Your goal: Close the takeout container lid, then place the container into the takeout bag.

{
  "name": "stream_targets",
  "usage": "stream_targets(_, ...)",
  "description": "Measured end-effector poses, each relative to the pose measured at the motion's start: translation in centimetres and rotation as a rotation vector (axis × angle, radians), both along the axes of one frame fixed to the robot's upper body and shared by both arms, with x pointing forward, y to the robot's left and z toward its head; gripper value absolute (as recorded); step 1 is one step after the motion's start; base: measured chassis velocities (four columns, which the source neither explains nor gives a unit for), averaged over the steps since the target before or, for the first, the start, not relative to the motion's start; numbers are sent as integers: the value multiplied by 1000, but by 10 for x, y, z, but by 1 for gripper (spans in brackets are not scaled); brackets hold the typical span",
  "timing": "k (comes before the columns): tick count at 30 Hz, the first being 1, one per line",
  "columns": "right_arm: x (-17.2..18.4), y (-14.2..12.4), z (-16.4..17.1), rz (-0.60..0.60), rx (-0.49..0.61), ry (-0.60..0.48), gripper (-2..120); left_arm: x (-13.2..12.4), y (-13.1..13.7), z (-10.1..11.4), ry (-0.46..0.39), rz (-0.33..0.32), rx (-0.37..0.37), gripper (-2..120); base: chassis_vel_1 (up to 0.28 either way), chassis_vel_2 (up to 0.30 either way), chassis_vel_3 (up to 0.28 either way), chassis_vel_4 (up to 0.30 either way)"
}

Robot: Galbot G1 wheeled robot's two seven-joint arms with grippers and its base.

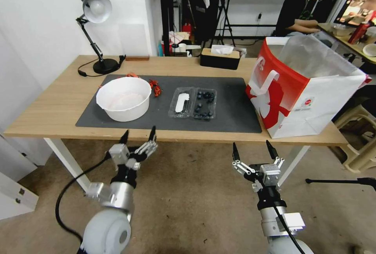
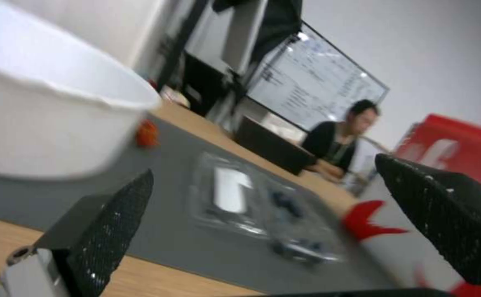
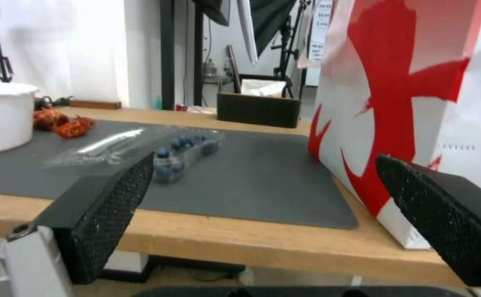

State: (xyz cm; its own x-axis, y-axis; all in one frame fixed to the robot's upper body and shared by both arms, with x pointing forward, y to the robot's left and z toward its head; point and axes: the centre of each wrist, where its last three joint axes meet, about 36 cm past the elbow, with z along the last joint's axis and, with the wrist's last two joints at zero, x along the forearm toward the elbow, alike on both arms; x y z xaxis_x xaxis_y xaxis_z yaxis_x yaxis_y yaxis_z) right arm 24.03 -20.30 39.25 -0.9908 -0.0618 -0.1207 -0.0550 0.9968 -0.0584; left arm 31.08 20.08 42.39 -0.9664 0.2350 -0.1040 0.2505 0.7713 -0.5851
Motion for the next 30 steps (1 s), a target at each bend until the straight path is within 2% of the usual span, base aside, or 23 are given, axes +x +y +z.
stream_targets(1,0,0,0,0,0,0,100,0,0,0,0,0,0,100,0,0,0,0)
stream_targets(4,4,-1,-3,-7,0,6,100,15,-3,11,98,-80,-161,100,0,0,0,0)
stream_targets(5,4,-1,-3,-7,0,6,100,15,-3,11,98,-80,-161,100,0,0,0,0)
stream_targets(8,6,-2,-5,-18,2,11,100,32,-12,26,255,-126,-329,100,0,0,0,0)
stream_targets(9,6,-2,-5,-18,2,11,100,32,-12,26,255,-126,-329,100,0,0,0,0)
stream_targets(10,6,-2,-5,-23,2,13,100,39,-16,32,308,-140,-375,100,0,0,0,0)
stream_targets(11,6,-2,-5,-23,2,13,100,39,-16,32,308,-140,-375,100,0,0,0,0)
stream_targets(13,6,-4,-6,-37,2,16,100,56,-25,42,393,-168,-448,100,0,0,0,0)
stream_targets(15,6,-5,-6,-41,2,17,100,63,-29,43,412,-178,-463,100,0,0,0,0)
stream_targets(19,6,-9,-7,-58,-4,20,100,94,-44,53,469,-206,-528,100,0,0,0,0)
stream_targets(23,6,-11,-7,-67,-7,20,100,111,-54,59,518,-209,-558,100,0,0,0,0)
stream_targets(30,8,-13,-6,-77,-9,18,100,128,-63,57,599,-182,-558,100,0,0,0,0)
